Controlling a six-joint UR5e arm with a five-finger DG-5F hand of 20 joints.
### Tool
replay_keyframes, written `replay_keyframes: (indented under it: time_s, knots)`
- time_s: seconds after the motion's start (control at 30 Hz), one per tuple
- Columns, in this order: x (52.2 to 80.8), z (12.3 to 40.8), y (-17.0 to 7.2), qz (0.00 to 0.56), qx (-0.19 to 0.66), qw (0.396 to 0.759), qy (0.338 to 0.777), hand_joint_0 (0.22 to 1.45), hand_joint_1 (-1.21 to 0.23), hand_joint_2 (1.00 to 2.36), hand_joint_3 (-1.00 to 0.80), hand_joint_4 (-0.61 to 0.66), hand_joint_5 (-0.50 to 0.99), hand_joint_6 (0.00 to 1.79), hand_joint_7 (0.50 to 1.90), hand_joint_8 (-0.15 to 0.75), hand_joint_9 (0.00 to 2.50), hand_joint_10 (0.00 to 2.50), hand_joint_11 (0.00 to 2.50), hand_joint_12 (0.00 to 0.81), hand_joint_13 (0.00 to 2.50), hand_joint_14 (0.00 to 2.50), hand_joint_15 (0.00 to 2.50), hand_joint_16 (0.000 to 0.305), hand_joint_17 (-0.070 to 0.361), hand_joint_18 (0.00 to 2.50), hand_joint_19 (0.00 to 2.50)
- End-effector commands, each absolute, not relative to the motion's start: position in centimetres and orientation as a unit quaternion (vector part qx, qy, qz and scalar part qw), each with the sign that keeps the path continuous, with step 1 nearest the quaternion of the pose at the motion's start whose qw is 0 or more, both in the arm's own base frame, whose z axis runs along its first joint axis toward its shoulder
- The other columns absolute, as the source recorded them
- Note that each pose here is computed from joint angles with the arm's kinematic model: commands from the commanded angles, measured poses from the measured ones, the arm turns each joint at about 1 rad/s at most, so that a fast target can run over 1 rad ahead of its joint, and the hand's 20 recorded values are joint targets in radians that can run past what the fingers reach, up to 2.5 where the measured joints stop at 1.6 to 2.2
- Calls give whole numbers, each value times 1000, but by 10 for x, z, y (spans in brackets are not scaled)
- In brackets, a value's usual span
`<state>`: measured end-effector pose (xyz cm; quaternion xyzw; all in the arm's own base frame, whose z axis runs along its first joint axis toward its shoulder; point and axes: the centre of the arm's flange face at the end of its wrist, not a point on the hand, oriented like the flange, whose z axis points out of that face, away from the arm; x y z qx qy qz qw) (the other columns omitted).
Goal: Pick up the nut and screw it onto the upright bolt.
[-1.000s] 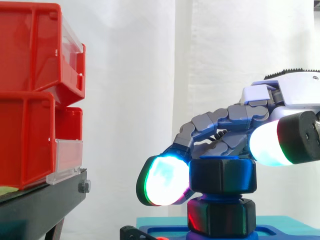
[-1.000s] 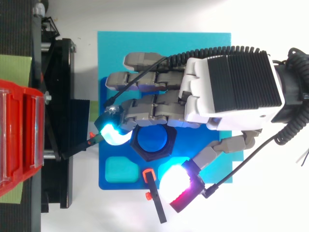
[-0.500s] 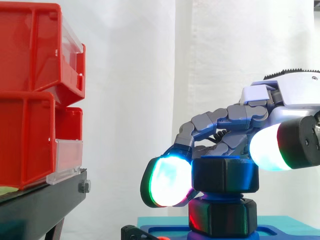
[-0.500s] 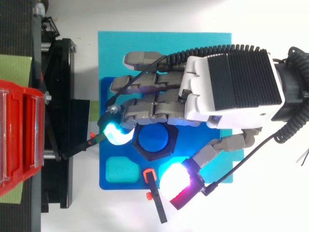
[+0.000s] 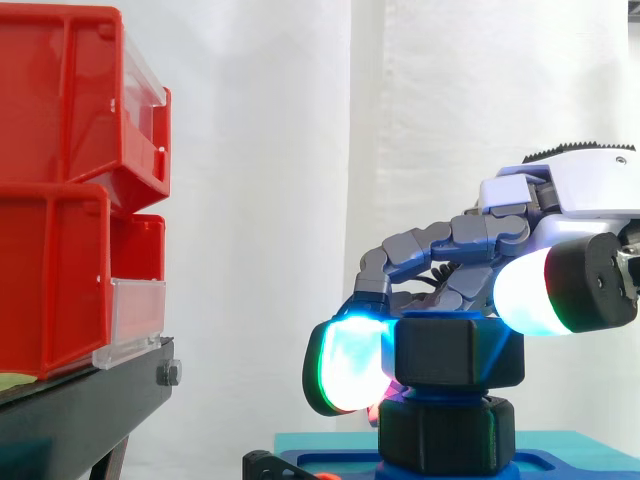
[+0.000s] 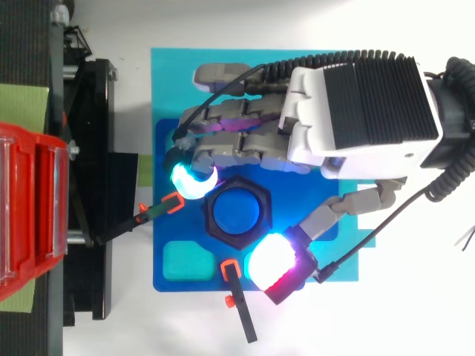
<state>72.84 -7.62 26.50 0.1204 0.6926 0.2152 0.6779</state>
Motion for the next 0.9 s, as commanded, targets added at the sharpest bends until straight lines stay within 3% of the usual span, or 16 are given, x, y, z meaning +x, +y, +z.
replay_keyframes:
  time_s: [0.0,0.2,0.6,0.87]
  knots:
    - [728,265,-80,216,120,678,692,468,-451,1000,-500,219,-75,505,1313,301,798,0,71,284,481,0,0,25,56,107,0]
    - [727,265,-87,215,118,678,693,477,-464,1000,-500,225,-45,581,1225,292,886,3,92,268,530,0,0,23,51,156,0]
    - [725,265,-93,219,114,676,695,484,-458,1000,-500,142,33,567,1297,254,1161,2,71,233,681,0,0,17,39,303,0]
    - [720,282,-103,213,101,684,690,495,-470,1000,-500,81,77,538,1367,190,1419,3,82,203,847,0,0,13,29,474,0]
